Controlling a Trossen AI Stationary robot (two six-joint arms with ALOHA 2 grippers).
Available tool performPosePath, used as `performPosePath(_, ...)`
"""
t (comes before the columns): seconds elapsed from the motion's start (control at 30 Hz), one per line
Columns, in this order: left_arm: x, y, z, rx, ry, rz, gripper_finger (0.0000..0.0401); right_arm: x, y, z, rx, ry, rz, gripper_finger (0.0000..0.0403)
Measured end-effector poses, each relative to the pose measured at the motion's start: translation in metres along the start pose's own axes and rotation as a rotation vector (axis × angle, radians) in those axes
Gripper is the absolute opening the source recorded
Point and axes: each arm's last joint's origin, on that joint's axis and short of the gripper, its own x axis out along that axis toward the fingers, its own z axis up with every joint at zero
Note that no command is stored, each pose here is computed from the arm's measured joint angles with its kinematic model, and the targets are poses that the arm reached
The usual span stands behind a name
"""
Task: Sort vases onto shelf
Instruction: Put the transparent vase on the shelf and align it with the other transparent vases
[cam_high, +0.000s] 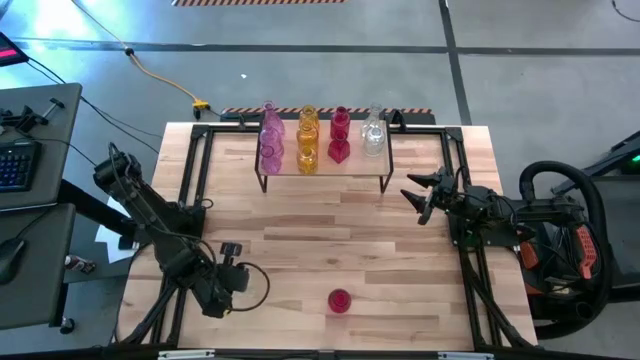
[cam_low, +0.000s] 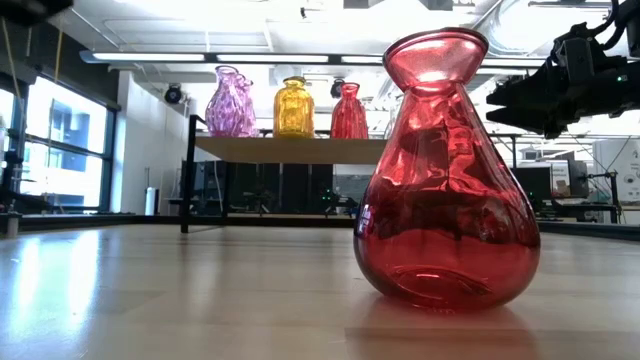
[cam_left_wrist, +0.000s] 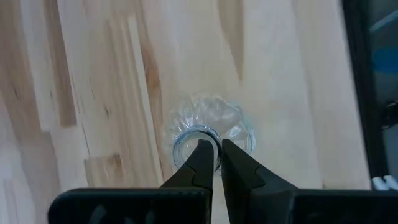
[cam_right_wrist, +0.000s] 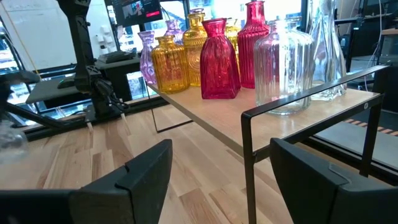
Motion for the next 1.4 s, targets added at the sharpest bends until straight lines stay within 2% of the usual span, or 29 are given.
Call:
performPosePath(0.23, -0.020, 0.000, 0.018, 0.060, -0.094, 0.013, 0.0003, 0.000, 0.000, 0.000, 0.000, 0.000, 0.000, 0.0254)
performPosePath(0.47, -0.029, 0.019, 0.042, 0.058, -0.171, 0.086, 0.0003, 0.000, 0.000, 0.000, 0.000, 0.000, 0.000, 0.0254)
performPosePath(0.83, -0.049, 0.072, 0.082, -0.074, -0.263, 0.184, 0.0003, 0.000, 0.000, 0.000, 0.000, 0.000, 0.000, 0.0254)
performPosePath(1.17, -0.050, 0.111, 0.096, -0.206, -0.294, 0.254, 0.0003, 0.000, 0.000, 0.000, 0.009, 0.000, -0.001, 0.0254)
performPosePath(1.27, -0.049, 0.121, 0.097, -0.238, -0.291, 0.273, 0.0003, 0.000, 0.000, 0.000, 0.153, 0.000, 0.000, 0.0254)
performPosePath(1.4, -0.049, 0.133, 0.099, -0.275, -0.296, 0.292, 0.0003, 0.000, 0.000, 0.000, 0.451, -0.002, 0.000, 0.0254)
